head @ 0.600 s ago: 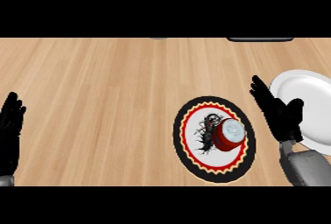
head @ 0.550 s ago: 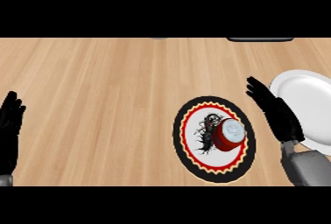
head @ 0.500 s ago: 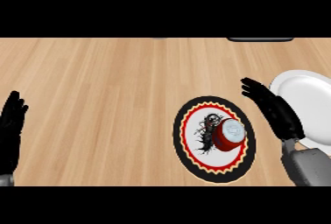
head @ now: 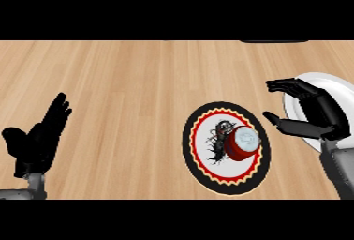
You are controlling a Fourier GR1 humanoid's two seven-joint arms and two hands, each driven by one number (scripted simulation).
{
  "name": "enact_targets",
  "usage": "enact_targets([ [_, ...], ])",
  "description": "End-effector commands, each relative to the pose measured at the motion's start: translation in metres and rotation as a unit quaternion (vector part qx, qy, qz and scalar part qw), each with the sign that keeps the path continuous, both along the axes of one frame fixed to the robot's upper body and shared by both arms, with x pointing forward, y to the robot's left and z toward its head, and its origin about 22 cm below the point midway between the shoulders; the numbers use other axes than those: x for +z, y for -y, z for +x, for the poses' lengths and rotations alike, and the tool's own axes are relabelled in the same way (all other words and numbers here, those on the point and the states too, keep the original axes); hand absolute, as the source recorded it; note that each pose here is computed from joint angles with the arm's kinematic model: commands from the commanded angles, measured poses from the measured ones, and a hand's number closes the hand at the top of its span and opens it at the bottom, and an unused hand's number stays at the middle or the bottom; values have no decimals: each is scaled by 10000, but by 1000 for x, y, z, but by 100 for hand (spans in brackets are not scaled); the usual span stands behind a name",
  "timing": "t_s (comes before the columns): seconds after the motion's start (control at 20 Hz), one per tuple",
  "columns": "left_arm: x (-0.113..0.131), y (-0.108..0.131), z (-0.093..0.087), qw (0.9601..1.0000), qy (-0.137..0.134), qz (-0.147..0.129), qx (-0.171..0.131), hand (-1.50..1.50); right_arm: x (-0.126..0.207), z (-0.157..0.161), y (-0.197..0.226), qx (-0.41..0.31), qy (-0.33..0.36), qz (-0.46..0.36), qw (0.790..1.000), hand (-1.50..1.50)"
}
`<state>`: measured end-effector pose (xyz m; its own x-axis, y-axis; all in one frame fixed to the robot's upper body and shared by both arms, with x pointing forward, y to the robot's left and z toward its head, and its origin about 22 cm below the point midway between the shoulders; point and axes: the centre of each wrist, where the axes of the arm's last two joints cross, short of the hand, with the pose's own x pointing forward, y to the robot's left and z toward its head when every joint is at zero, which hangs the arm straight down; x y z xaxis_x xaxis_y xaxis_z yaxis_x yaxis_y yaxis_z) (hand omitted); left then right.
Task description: Pick the can from the plate and place it in the plate
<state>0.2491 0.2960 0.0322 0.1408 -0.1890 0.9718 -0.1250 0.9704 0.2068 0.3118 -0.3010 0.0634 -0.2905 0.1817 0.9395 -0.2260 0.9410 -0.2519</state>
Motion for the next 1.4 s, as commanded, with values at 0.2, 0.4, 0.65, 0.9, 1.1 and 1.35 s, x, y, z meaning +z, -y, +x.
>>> enact_targets([
  [0.2, -8, 11, 27, 9993, -109, -175, -311, 0, -52, -12, 50, 909, 279, -513, 9941, -150],
  [0.4, -5, 15, 29, 9988, -168, -257, -387, 0, -47, -24, 54, 1154, 237, -1306, 9844, -150],
  [0.65, -15, 18, 19, 9992, -182, -221, -277, 0, -18, -40, 51, 1239, 150, -1907, 9737, -150],
  [0.9, 0, 14, 36, 9990, -243, -209, -316, 0, 1, -24, 18, 1535, -177, -2423, 9578, -150],
  [1.1, -16, 23, 32, 9990, -156, -214, -366, 0, 23, -11, 10, 1670, -427, -2971, 9392, -150],
  [1.35, -12, 7, 29, 9990, -167, -103, -392, 0, 15, -14, -4, 1512, -390, -3733, 9145, -150],
])
